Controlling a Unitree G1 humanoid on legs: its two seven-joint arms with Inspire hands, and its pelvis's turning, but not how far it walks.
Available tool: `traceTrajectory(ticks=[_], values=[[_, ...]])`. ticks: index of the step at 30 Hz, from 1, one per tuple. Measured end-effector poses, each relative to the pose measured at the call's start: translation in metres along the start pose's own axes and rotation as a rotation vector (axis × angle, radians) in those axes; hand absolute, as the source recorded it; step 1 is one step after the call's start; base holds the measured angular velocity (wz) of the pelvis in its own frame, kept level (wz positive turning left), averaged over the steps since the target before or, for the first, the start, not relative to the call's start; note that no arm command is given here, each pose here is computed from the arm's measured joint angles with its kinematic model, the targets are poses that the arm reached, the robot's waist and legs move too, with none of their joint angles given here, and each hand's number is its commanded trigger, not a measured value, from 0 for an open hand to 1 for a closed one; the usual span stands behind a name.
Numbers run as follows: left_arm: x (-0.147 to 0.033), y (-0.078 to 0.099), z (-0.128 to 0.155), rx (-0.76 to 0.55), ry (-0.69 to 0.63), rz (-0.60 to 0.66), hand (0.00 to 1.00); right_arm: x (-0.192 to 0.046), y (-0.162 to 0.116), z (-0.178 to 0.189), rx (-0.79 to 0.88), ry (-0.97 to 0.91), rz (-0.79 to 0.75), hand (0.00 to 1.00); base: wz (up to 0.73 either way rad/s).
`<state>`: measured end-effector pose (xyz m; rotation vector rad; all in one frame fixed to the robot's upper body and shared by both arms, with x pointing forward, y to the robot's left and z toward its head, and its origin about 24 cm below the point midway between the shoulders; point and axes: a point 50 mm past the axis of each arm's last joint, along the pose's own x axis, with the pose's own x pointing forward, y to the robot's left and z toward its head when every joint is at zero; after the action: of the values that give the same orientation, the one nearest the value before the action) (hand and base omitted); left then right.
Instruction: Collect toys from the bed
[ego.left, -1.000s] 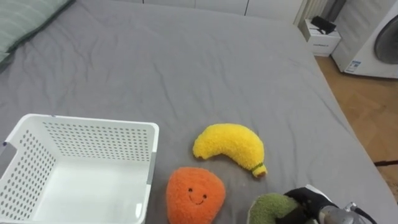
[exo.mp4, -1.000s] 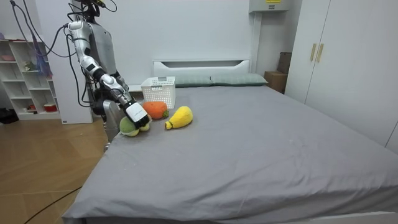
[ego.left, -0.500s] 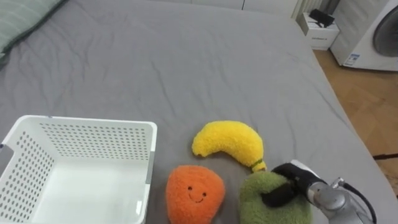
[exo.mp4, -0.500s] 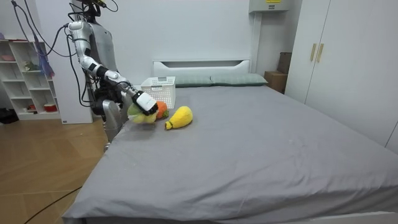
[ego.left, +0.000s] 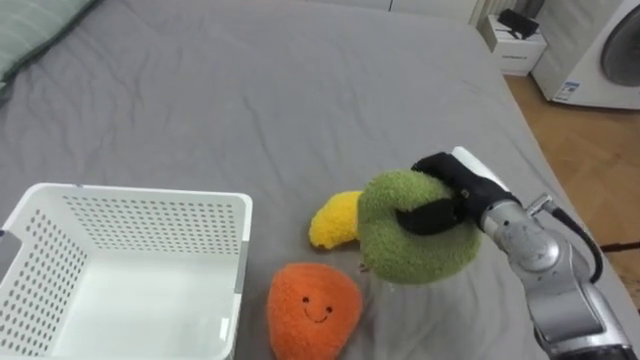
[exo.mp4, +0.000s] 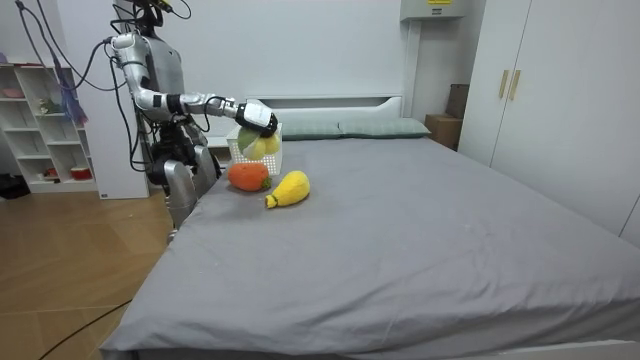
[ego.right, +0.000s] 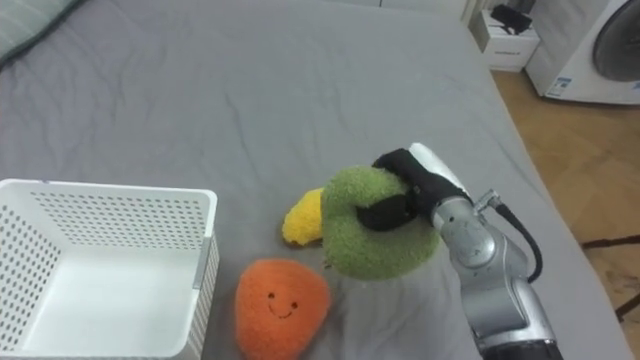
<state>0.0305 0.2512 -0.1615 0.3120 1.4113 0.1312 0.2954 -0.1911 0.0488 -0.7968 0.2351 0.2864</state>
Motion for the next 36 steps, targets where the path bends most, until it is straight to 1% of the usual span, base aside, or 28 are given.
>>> traceTrajectory(ticks=[3,7,12,16,18,22,23,24,25,30,32,33,34,36], values=[[0.0,0.0,0.005,-0.001,-0.008,0.002,0.0,0.007,-0.011,0.016,-0.018,-0.027,-0.026,1.0,0.0],[0.001,0.0,0.01,-0.004,-0.021,0.001,0.0,0.014,-0.019,0.038,-0.038,-0.093,-0.015,1.0,0.01],[0.001,0.0,0.017,-0.023,-0.04,0.002,0.0,0.018,-0.016,0.054,-0.056,-0.14,0.014,1.0,0.07],[0.001,0.0,0.024,-0.021,-0.06,0.021,0.0,0.024,-0.013,0.078,-0.118,-0.19,0.064,1.0,0.11],[0.001,0.002,0.029,-0.022,-0.074,0.03,0.0,0.025,-0.012,0.084,-0.131,-0.208,0.068,1.0,0.18],[0.001,0.004,0.041,-0.027,-0.106,0.041,0.0,0.027,-0.005,0.09,-0.127,-0.21,0.093,0.91,0.23],[0.001,0.003,0.042,-0.03,-0.107,0.039,0.0,0.027,-0.004,0.091,-0.124,-0.212,0.097,0.91,0.27],[0.001,0.003,0.044,-0.042,-0.112,0.036,0.0,0.027,-0.002,0.093,-0.115,-0.218,0.101,0.87,0.13],[0.001,0.002,0.047,-0.057,-0.119,0.031,0.0,0.028,0.0,0.094,-0.105,-0.223,0.104,0.85,0.09],[0.001,0.0,0.049,-0.086,-0.127,0.023,0.0,0.029,0.016,0.103,-0.097,-0.235,0.147,0.73,0.2],[0.001,0.0,0.049,-0.097,-0.128,0.023,0.0,0.029,0.018,0.104,-0.099,-0.238,0.153,0.58,0.26],[0.001,0.0,0.049,-0.103,-0.125,0.023,0.0,0.029,0.018,0.104,-0.098,-0.237,0.153,0.36,0.15],[0.001,0.001,0.048,-0.105,-0.123,0.027,0.0,0.029,0.018,0.104,-0.098,-0.232,0.153,0.0,0.14],[0.001,0.001,0.048,-0.106,-0.121,0.038,0.0,0.029,0.018,0.103,-0.097,-0.228,0.153,0.0,0.12]])
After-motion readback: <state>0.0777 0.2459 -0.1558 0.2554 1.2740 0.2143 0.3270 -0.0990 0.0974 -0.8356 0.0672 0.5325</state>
